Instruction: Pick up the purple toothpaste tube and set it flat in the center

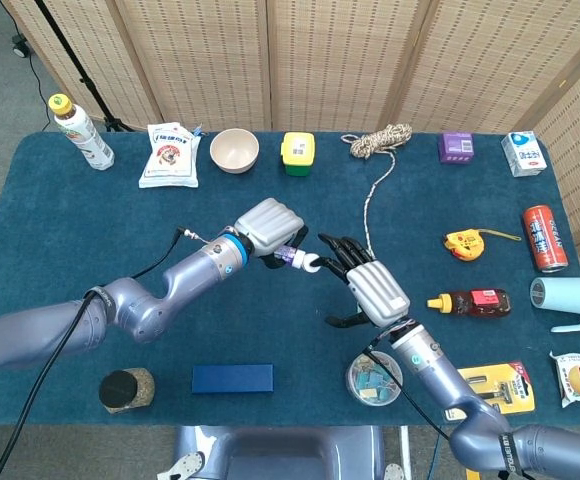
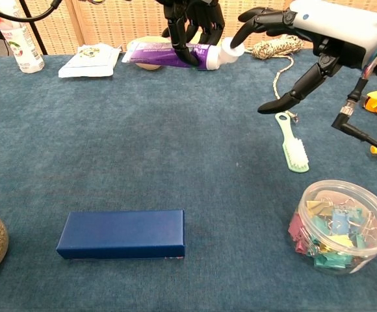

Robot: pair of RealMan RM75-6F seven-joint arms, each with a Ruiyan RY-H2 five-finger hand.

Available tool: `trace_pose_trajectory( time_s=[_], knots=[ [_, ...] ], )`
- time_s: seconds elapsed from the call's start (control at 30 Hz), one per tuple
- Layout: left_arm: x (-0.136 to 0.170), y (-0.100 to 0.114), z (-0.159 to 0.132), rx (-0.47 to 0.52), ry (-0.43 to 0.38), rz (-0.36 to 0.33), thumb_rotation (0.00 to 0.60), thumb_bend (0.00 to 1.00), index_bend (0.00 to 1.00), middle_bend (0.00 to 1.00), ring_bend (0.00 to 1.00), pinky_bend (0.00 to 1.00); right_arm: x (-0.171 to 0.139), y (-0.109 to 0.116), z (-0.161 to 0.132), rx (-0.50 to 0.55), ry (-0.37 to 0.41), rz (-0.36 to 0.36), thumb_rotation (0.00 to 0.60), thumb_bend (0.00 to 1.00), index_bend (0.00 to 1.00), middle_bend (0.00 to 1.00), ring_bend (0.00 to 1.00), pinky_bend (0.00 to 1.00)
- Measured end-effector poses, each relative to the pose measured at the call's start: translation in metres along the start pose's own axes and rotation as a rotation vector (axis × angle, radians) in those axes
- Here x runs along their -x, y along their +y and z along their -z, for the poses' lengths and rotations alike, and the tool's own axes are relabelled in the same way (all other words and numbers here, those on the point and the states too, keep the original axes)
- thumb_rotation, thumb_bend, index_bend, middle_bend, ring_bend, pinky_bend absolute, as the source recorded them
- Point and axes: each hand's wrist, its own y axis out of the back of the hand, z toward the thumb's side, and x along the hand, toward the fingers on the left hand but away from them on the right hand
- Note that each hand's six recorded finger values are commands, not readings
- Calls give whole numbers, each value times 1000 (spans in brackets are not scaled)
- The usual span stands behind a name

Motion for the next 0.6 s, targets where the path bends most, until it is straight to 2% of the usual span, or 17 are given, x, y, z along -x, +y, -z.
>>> trace_pose_trajectory(
  time_s=[0.6],
  knots=[
    [3, -2, 1, 18, 2, -18, 600, 803, 617, 559, 591, 667, 5, -5, 2, 7, -5, -11, 600, 0, 187, 0, 0, 0]
  ],
)
